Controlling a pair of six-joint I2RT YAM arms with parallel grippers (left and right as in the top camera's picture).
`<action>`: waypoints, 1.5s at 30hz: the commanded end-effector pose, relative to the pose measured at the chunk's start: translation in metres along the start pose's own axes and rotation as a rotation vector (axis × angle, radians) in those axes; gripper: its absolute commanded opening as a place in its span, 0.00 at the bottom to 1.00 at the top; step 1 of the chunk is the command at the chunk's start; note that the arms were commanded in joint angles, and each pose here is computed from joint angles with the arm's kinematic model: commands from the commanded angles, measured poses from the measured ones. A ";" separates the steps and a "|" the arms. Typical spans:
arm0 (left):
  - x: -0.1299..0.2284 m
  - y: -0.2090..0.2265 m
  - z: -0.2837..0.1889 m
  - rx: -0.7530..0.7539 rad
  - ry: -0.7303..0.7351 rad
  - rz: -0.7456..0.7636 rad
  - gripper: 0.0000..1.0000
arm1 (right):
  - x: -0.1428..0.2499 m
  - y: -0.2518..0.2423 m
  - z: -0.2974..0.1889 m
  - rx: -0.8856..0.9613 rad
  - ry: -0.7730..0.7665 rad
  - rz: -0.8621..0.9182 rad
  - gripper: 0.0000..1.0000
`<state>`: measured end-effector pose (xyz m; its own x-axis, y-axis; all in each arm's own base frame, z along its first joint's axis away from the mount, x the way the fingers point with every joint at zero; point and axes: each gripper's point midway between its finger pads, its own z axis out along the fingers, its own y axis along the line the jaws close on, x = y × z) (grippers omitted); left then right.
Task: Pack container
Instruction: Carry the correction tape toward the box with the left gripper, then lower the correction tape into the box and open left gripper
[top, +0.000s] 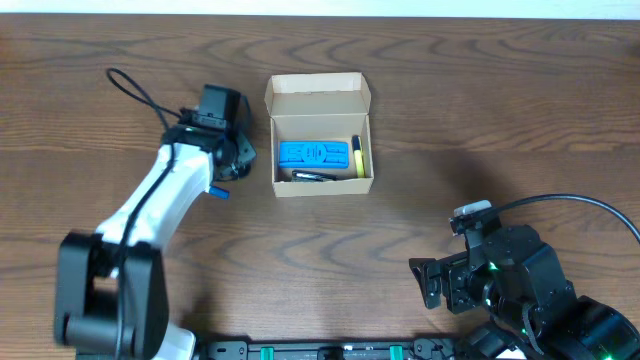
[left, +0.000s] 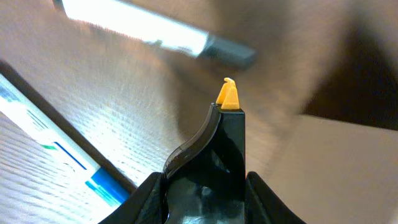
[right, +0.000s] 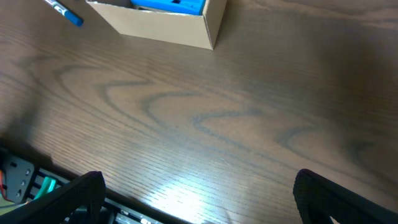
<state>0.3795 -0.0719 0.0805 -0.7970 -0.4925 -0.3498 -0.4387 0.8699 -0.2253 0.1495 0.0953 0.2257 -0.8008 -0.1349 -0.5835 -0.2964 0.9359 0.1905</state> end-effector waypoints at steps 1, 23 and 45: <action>-0.018 -0.021 -0.039 0.063 -0.099 0.094 0.11 | 0.002 0.002 0.001 -0.006 0.007 0.003 0.99; 0.049 -0.138 -0.067 0.291 -0.053 0.344 0.09 | 0.002 0.002 0.001 -0.006 0.007 0.003 0.99; 0.065 -0.111 -0.016 0.125 0.026 0.451 0.10 | 0.002 0.002 0.001 -0.007 0.007 0.003 0.99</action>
<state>0.3645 -0.2037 0.1013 -0.9088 -0.0807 -0.4094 0.0010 0.9807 -0.1956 0.1495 0.0953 0.2255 -0.8010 -0.1350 -0.5832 -0.2964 0.9359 0.1904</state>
